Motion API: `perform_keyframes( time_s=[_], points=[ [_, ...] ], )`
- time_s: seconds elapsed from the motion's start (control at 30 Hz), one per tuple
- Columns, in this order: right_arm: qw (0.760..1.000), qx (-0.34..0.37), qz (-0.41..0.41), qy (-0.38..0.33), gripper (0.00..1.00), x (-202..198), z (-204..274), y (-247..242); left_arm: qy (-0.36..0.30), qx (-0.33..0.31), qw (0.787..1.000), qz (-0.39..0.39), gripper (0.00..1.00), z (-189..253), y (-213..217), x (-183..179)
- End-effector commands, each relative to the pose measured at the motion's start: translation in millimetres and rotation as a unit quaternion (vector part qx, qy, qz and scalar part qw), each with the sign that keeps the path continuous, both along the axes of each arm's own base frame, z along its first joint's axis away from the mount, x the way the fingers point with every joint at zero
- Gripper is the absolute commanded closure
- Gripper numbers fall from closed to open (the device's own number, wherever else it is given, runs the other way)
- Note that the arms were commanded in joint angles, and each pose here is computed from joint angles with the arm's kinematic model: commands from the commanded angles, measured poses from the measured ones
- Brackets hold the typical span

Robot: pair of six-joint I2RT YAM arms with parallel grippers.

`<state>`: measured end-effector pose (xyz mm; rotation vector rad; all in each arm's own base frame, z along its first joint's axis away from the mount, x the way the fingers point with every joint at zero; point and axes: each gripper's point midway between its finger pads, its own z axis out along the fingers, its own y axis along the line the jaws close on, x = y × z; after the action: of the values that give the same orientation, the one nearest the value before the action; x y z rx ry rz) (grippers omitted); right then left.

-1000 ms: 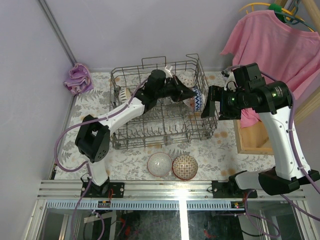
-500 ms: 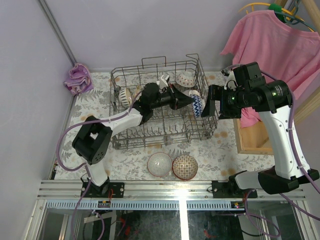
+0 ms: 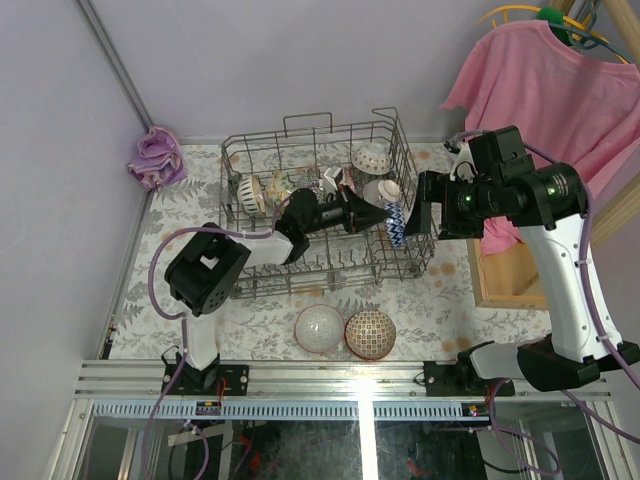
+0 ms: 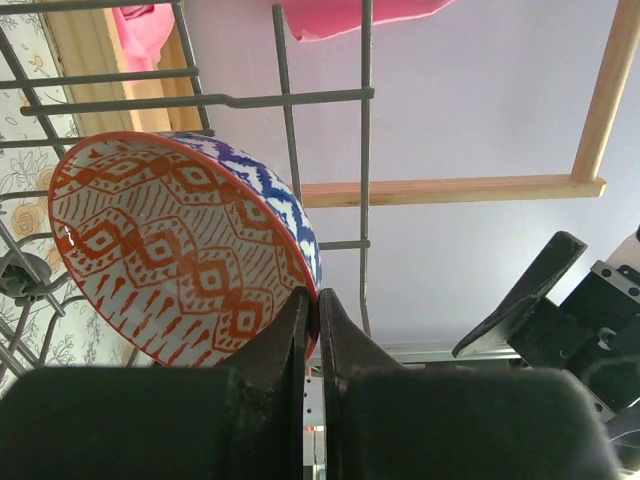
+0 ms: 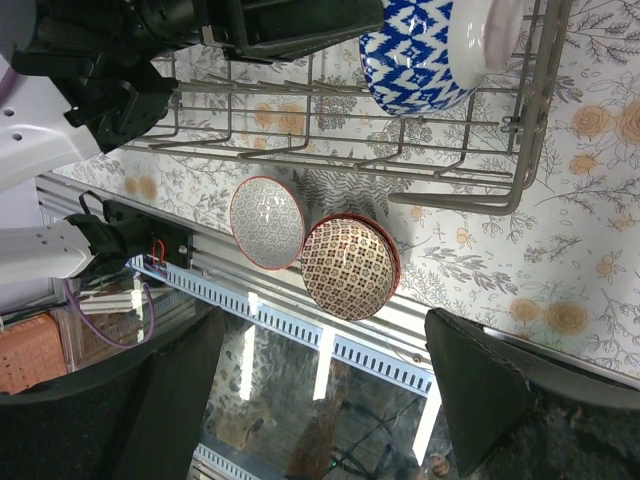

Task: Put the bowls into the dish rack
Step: Turn the bowl upside down on the dish rack.

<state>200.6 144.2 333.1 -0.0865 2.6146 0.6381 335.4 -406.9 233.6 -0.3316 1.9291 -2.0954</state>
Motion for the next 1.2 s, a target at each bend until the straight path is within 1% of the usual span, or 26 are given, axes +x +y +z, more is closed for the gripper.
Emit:
perform_keyframes(
  time_s=[0.0,0.17,0.4,0.7,1.17],
  points=[
    [1.0,0.011,0.024,-0.004,0.11,-16.3,5.0,-1.2,-0.078,-0.06,0.995,-0.014,1.0,37.5,-1.2,-14.2],
    [1.0,0.015,0.021,-0.003,0.12,-19.8,5.4,-1.7,-0.075,-0.069,0.995,-0.018,1.0,29.7,-5.7,-13.7],
    [1.0,0.02,0.017,-0.006,0.12,-24.5,7.4,-2.7,-0.05,-0.041,0.998,-0.016,1.0,3.2,-12.6,-12.6],
    [1.0,0.023,0.016,-0.013,0.12,-27.4,11.4,-3.5,-0.035,-0.029,0.999,-0.021,1.0,-20.2,-17.1,-14.3],
    [0.999,0.026,0.018,-0.026,0.12,-28.3,17.4,-4.3,-0.028,-0.022,0.999,-0.032,1.0,-36.1,-20.5,-14.4]
  ],
)
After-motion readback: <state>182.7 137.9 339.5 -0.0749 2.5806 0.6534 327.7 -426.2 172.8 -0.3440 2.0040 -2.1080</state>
